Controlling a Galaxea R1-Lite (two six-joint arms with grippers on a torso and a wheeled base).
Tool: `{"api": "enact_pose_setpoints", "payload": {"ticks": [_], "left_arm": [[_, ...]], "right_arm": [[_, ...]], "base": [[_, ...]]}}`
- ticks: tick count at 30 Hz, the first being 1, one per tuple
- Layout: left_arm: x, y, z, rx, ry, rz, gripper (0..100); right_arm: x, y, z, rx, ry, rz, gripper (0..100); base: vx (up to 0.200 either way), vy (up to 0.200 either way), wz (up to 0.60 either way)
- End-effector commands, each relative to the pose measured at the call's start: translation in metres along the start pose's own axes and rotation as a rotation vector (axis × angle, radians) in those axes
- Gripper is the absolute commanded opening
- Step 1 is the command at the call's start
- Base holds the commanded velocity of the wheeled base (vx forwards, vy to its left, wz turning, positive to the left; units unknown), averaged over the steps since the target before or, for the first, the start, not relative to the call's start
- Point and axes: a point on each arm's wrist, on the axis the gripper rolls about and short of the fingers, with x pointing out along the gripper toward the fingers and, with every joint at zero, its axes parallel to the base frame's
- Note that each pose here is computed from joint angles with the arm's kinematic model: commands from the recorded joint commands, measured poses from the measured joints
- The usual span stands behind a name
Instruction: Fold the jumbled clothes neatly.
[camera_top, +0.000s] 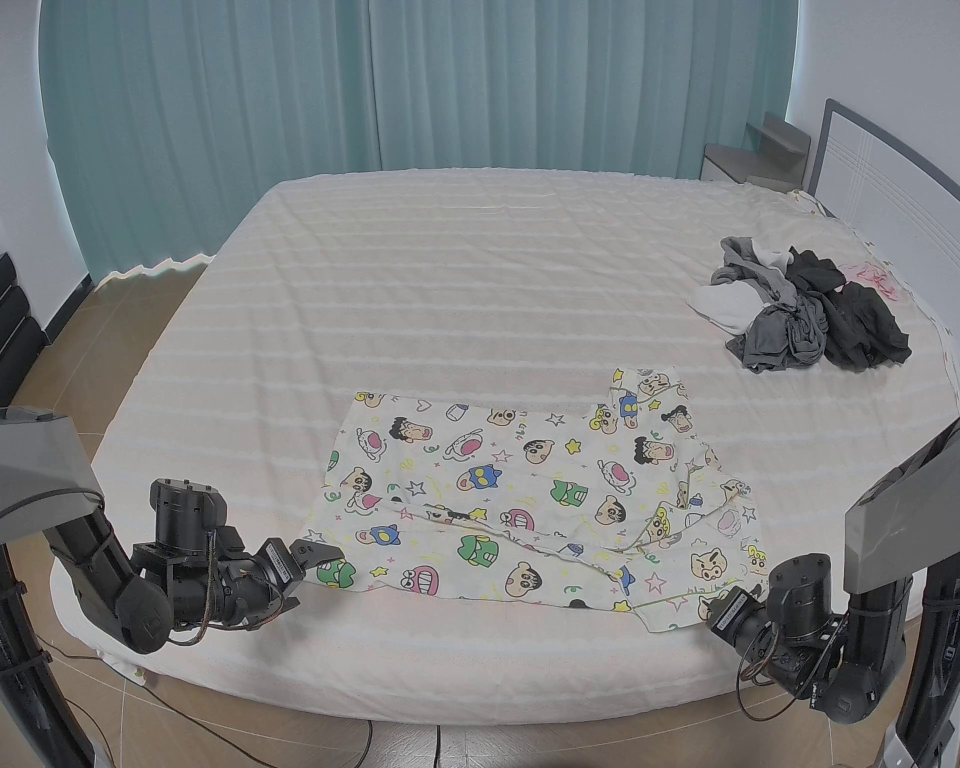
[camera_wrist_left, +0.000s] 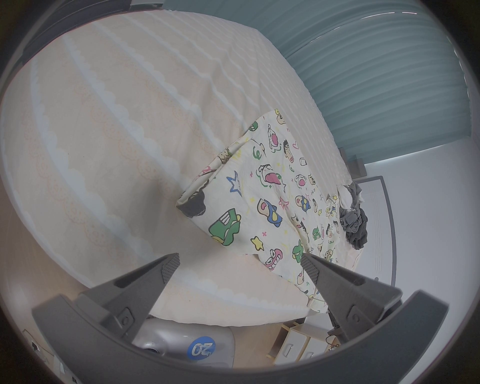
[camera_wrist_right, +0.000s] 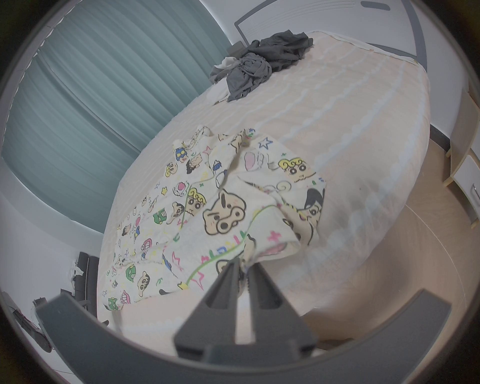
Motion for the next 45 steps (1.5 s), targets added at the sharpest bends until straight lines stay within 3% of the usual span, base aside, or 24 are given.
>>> {"api": "enact_pose_setpoints", "payload": {"ticks": [1,4,9,12,13,14,18,21,26,29,35,45], "left_arm": [[0.001,0.000,-0.001,0.000,0.005,0.001,100],[0.001,0.001,-0.002,0.001,0.007,0.003,100],[0.001,0.001,-0.002,-0.001,0.007,0.003,100],[0.001,0.000,-0.002,0.001,0.006,0.002,100],[0.001,0.000,-0.002,0.001,0.006,0.002,100],[0.001,0.000,-0.001,0.000,0.005,0.001,100],[0.001,0.001,-0.002,-0.001,0.007,0.003,100],[0.000,0.001,-0.001,-0.001,0.005,0.003,100],[0.002,0.002,-0.002,-0.002,0.009,0.008,100],[0.002,0.003,-0.003,-0.003,0.011,0.011,100],[0.003,0.004,-0.003,-0.004,0.015,0.013,100],[0.003,0.004,-0.004,-0.004,0.016,0.015,100]], "right_arm": [[0.004,-0.002,-0.007,-0.010,0.021,-0.010,100],[0.001,-0.001,-0.005,-0.004,0.012,-0.002,100],[-0.016,0.013,0.011,0.030,-0.041,0.090,100],[-0.043,0.030,0.020,0.021,-0.058,0.241,100],[-0.043,0.030,0.020,0.021,-0.058,0.241,100],[-0.052,0.038,0.021,-0.025,-0.046,0.311,100],[-0.054,0.053,0.015,-0.076,0.026,0.431,100],[-0.048,0.065,0.016,-0.085,0.049,0.466,100],[-0.032,0.083,0.009,-0.126,0.155,0.455,100],[-0.023,0.097,0.015,-0.121,0.148,0.463,100],[0.010,0.110,0.004,-0.152,0.232,0.391,100],[0.051,0.102,-0.025,-0.202,0.293,0.305,100]], "base": [[0.000,0.000,0.00],[0.000,0.000,0.00],[0.000,0.000,0.00],[0.000,0.000,0.00],[0.000,0.000,0.00],[0.000,0.000,0.00],[0.000,0.000,0.00],[0.000,0.000,0.00],[0.000,0.000,0.00],[0.000,0.000,0.00],[0.000,0.000,0.00],[0.000,0.000,0.00]]}}
